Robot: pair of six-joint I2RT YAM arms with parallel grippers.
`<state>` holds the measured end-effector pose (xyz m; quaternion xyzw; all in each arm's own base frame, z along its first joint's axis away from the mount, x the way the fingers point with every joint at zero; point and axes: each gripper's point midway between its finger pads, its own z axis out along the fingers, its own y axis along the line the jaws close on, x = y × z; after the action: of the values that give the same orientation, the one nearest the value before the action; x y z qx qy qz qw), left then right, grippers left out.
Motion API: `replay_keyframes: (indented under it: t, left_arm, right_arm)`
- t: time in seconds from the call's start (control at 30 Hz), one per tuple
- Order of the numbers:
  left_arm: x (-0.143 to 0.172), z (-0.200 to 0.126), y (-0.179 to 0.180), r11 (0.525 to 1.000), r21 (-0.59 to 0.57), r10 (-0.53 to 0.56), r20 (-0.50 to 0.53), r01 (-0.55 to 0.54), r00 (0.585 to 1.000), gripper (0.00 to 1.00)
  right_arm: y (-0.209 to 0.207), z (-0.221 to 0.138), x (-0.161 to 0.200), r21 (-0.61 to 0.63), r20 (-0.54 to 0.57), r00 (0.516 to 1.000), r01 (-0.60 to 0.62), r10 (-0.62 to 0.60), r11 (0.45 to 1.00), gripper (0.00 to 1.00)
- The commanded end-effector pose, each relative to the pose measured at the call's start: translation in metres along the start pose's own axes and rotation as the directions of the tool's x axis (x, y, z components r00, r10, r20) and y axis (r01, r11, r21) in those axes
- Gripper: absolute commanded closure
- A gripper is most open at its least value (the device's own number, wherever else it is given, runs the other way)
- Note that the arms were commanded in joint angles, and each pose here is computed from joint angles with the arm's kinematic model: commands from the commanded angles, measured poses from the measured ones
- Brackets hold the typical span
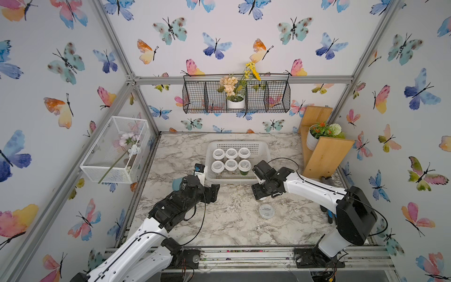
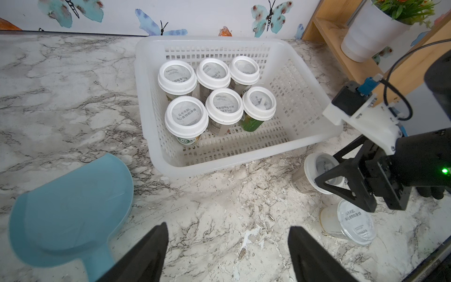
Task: Put the yogurt in the basket
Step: Pick up the yogurt from the center of the board.
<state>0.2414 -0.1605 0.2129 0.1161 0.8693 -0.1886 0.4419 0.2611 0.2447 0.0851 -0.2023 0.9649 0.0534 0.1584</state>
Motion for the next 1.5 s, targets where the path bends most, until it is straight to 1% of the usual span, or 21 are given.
replay_keyframes:
  t: [0.0, 0.17, 0.73, 1.03, 1.2, 1.47]
  left_arm:
    - [0.003, 0.001, -0.002, 1.0, 0.007, 0.013, -0.007, -0.013, 1.0, 0.17]
    - [0.003, 0.001, -0.002, 1.0, 0.006, 0.014, -0.008, -0.014, 1.0, 0.17]
    - [0.004, 0.001, -0.002, 1.0, 0.004, 0.017, -0.012, -0.017, 1.0, 0.17]
    - [0.004, 0.002, -0.002, 1.0, 0.005, 0.018, -0.013, -0.018, 1.0, 0.17]
    - [0.004, 0.002, -0.002, 1.0, 0.005, 0.018, -0.015, -0.018, 1.0, 0.17]
    - [0.005, 0.002, -0.003, 1.0, 0.011, 0.021, -0.016, -0.021, 1.0, 0.17]
  right_arm:
    - [-0.004, 0.003, 0.008, 0.036, -0.024, 1.0, 0.004, -0.003, 0.999, 0.29]
    - [-0.002, -0.005, 0.007, 0.033, -0.027, 1.0, 0.009, -0.008, 0.999, 0.3]
    - [0.008, -0.053, 0.003, -0.01, -0.038, 0.999, 0.032, -0.032, 0.999, 0.34]
    - [0.022, -0.091, -0.015, -0.088, 0.01, 0.999, 0.045, -0.044, 0.995, 0.36]
    - [0.024, -0.107, -0.032, -0.088, 0.063, 0.997, 0.06, -0.054, 0.994, 0.37]
    - [0.032, -0.121, -0.06, -0.081, 0.102, 0.991, 0.092, -0.084, 0.992, 0.37]
